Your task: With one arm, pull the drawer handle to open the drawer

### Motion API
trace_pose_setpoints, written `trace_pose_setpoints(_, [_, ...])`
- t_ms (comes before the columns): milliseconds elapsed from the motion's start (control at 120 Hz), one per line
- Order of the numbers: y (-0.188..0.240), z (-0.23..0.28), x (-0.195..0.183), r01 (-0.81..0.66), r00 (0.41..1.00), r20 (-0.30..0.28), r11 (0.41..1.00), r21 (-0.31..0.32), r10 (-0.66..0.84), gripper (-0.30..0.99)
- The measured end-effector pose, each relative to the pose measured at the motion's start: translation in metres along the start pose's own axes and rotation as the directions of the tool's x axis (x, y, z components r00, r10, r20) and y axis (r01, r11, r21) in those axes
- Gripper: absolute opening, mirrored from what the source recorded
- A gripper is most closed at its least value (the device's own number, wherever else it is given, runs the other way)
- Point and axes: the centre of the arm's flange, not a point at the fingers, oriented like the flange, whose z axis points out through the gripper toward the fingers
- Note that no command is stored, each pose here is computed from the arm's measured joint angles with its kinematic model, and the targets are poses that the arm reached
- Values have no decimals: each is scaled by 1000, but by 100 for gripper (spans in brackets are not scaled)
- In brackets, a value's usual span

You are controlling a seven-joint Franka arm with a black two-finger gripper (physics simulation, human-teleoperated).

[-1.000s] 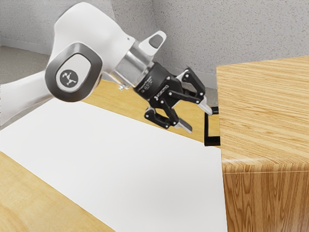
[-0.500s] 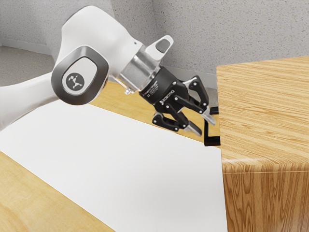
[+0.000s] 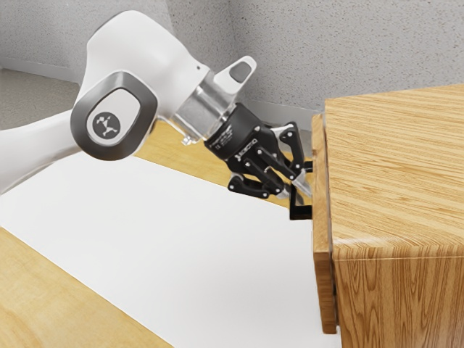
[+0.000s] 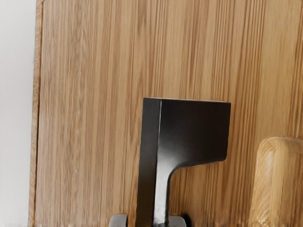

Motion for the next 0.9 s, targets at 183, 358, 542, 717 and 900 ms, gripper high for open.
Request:
trace_pose_setpoints(183, [-10, -5, -4, 4, 1000, -8, 1000, 10, -4, -2])
trace_pose_setpoints(358, [-17, -12, -8, 9, 1000, -18, 1000, 13, -8, 0])
trace_pose_setpoints(542, [-25, -20, -15, 15, 1000, -26, 1000, 15, -14, 1])
trace_pose_setpoints(717, [-37, -29, -18, 29, 999, -37, 999, 19, -29, 1])
trace_pose_setpoints(900, [-55, -45, -26, 52, 997, -54, 998, 18, -51, 1])
